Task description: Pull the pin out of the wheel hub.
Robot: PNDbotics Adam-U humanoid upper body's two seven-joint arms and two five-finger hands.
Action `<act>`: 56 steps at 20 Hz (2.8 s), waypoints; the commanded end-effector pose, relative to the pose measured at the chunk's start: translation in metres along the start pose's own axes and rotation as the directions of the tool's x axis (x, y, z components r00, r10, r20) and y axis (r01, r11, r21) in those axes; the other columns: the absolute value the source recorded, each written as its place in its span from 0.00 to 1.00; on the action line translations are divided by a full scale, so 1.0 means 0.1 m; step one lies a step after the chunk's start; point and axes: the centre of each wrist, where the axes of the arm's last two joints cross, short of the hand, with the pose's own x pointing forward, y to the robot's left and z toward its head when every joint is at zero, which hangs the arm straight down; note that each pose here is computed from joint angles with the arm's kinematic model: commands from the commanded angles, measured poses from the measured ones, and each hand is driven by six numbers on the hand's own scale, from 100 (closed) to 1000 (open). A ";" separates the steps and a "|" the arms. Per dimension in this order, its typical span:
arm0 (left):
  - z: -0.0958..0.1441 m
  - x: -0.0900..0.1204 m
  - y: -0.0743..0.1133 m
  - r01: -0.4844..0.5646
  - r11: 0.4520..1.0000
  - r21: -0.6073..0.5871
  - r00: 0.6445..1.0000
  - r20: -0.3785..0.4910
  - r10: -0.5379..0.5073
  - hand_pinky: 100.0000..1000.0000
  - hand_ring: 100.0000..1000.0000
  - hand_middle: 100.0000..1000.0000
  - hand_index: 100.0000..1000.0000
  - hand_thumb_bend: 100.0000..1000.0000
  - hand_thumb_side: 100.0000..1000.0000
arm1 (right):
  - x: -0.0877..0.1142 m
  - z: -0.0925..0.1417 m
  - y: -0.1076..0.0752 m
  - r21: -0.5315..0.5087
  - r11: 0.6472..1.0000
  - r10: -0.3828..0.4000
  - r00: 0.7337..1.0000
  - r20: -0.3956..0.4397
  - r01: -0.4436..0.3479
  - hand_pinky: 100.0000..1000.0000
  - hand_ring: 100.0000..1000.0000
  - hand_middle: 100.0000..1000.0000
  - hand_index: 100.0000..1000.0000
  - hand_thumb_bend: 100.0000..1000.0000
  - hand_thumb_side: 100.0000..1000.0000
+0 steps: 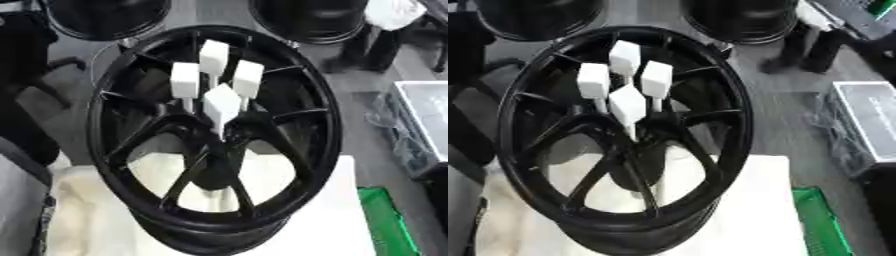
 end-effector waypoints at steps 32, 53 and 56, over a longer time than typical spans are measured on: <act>0.05 0.04 0.23 0.037 0.999 0.016 0.999 0.001 -0.037 0.71 0.88 0.85 0.86 0.93 0.50 | 0.20 -0.26 0.31 0.076 0.997 0.000 0.992 -0.128 0.010 0.80 0.80 0.78 0.86 0.48 0.16; 0.03 0.08 0.23 0.041 0.999 0.001 0.999 0.018 -0.041 0.72 0.88 0.86 0.86 0.90 0.51 | 0.28 0.02 0.35 0.182 0.981 -0.046 0.987 -0.152 0.073 0.79 0.77 0.75 0.84 0.51 0.34; 0.03 0.08 0.23 0.040 0.999 -0.001 0.999 0.019 -0.040 0.72 0.88 0.86 0.86 0.89 0.51 | 0.28 0.02 0.35 0.195 0.978 -0.040 0.987 -0.154 0.070 0.78 0.77 0.74 0.84 0.50 0.34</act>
